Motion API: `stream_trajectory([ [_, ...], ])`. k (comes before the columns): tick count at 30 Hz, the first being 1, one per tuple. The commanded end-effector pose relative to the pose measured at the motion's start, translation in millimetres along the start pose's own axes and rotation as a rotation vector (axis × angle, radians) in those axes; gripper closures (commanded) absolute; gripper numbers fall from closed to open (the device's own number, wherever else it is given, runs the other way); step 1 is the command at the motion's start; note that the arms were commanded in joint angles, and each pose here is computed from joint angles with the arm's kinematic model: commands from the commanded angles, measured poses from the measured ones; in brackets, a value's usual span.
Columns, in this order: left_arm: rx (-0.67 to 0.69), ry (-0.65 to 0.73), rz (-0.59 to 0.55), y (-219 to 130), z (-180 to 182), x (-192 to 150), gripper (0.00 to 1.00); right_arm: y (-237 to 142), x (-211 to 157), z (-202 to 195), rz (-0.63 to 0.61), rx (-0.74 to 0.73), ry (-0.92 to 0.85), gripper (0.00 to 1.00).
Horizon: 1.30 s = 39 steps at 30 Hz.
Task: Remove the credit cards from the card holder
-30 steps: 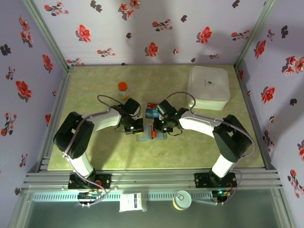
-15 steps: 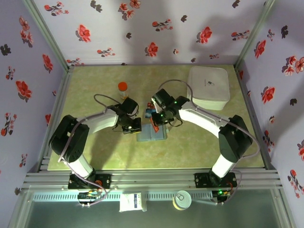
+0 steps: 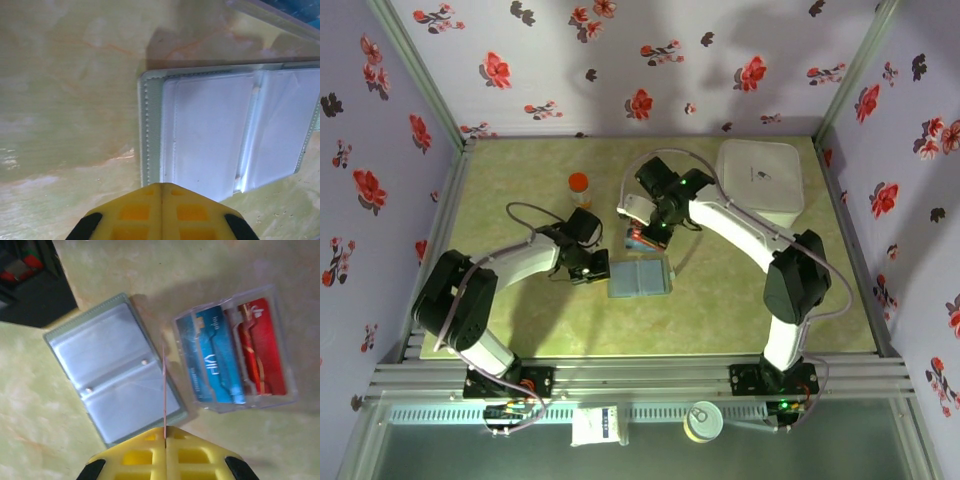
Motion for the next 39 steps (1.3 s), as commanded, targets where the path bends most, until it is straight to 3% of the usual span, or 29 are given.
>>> stream_trajectory([
  [1,0.020,-0.015,-0.024,-9,6,-2,1.00,-3,0,-14,0.047,-0.016,-0.182,0.98],
  [20,0.038,-0.053,-0.049,-26,23,-7,1.00,28,36,-75,0.102,0.089,-0.224,0.97],
  [31,0.044,-0.077,-0.057,-28,32,-9,1.00,53,43,-81,0.116,0.134,-0.222,0.94],
  [39,0.048,-0.080,-0.063,-28,37,-5,1.00,49,43,-88,0.115,0.101,-0.185,0.80],
])
Point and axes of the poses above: each hand's point on the last joint's axis, 136 mm out from that joint toward the fingers, its own y axis out along the fingers, its own z axis along the line the jaws close on, x = y × z, the point moved 9 cm from there along -y, back along the fingers, and after that the axes turned 14 degrees about y, right-handed, at the moved point
